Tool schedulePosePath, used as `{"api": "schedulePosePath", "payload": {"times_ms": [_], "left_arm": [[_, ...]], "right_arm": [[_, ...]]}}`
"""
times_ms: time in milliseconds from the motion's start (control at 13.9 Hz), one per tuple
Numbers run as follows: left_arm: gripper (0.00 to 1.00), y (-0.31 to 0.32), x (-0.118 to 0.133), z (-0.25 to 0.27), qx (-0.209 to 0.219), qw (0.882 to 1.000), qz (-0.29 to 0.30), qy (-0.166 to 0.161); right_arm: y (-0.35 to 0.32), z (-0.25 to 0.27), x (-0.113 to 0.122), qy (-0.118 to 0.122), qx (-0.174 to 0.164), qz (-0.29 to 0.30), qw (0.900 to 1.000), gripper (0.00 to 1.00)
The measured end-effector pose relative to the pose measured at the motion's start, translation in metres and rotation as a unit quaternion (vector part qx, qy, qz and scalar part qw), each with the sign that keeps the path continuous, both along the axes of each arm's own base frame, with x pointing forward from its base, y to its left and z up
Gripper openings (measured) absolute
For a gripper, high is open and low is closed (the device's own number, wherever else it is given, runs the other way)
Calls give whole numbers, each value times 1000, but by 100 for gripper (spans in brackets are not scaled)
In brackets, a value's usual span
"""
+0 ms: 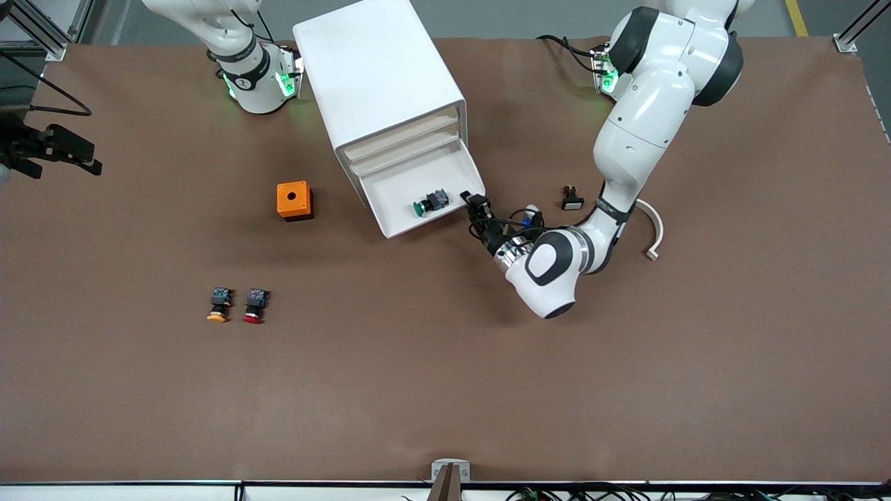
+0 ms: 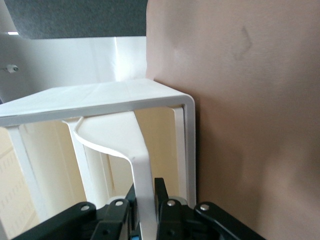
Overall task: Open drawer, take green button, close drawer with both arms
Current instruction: 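Release the drawer with the left gripper while the right gripper reaches over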
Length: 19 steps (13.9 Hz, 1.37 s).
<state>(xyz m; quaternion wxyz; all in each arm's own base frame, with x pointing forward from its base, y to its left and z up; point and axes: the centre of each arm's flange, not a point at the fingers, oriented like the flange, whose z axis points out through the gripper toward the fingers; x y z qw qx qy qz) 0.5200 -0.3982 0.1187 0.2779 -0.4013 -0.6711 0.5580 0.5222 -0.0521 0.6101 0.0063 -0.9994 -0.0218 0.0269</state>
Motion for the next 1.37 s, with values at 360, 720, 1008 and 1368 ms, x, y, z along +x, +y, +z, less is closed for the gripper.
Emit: {"api": "schedulePosePath", "payload": {"times_ms": [360,720,1008,1368], "left_arm": [[52,6,10,-1,-36,999,5,-38],[99,35,51,26,-218,954,-25,-204],[99,76,92,57,-340,856,-113,-374],[99,109,133,114,-374,716,-259,-530]], "right_arm": [[-1,-35,25,25,-1,-1,1000,100],[-7,-55,38,41,-2,-6,999,100],[-1,-55,37,46,-5,-37,998,100],[58,-56,36,59,-20,-103,993,100]]}}
